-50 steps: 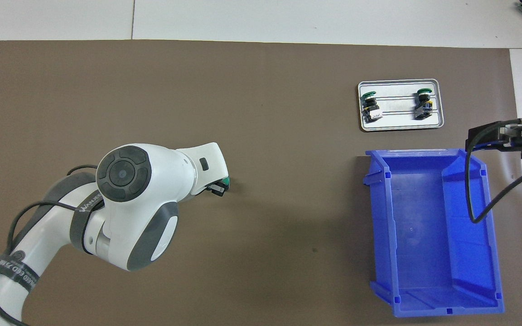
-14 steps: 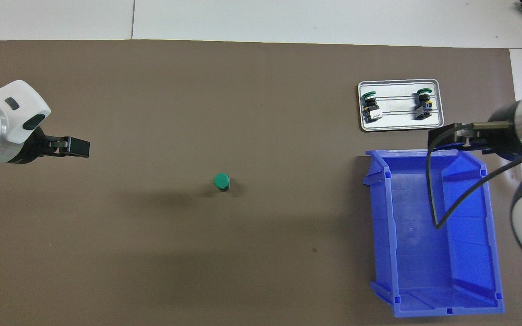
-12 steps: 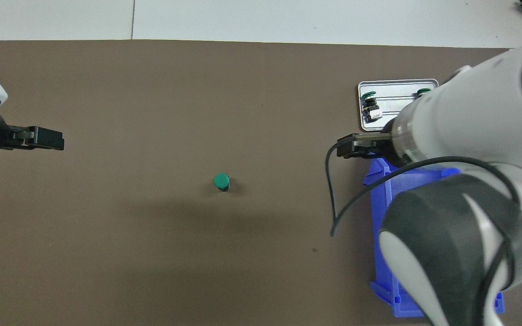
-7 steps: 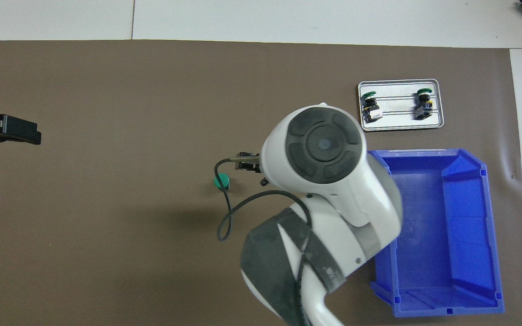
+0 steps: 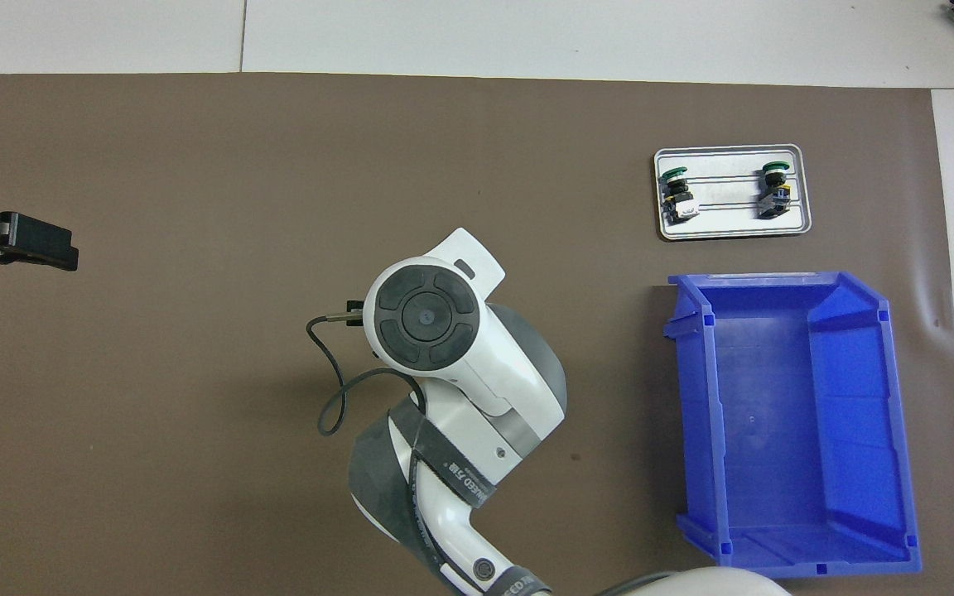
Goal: Place and press button with both arms
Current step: 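Grasp the green button with the right gripper and lift it, then carry the green button over the blue bin with the right gripper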
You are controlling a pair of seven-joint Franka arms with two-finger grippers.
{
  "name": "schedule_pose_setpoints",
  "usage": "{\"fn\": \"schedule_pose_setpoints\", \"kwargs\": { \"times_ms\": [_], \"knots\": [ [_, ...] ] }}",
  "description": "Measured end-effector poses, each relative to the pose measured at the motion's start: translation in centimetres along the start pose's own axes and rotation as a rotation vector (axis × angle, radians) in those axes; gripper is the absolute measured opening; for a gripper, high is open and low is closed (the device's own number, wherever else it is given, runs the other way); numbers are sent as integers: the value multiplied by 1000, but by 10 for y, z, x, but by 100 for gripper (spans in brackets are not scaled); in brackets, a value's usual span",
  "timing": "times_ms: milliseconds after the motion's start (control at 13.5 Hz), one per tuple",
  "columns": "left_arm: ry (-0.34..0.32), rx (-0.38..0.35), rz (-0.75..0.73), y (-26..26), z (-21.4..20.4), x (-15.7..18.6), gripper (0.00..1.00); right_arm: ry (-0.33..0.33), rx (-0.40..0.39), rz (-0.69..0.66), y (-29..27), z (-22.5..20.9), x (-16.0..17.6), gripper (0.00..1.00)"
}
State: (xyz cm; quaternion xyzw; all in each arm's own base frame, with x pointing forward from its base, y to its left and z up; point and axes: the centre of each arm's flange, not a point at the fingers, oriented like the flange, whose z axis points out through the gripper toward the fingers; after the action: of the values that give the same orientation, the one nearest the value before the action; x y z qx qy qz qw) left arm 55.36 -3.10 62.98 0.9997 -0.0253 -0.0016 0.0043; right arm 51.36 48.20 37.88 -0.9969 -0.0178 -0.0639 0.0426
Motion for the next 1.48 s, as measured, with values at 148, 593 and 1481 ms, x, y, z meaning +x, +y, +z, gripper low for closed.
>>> {"fn": "schedule_pose_setpoints", "kwargs": {
  "times_ms": [148,593,1481],
  "knots": [
    [-1,0,0,0,0,0,100,3,-24,-28,-3,33,-6,100],
    [-1,0,0,0,0,0,100,-1,-31,-33,4,61,-14,98],
    [-2,0,0,0,0,0,100,62,-13,32,23,22,17,35]
  ]
}}
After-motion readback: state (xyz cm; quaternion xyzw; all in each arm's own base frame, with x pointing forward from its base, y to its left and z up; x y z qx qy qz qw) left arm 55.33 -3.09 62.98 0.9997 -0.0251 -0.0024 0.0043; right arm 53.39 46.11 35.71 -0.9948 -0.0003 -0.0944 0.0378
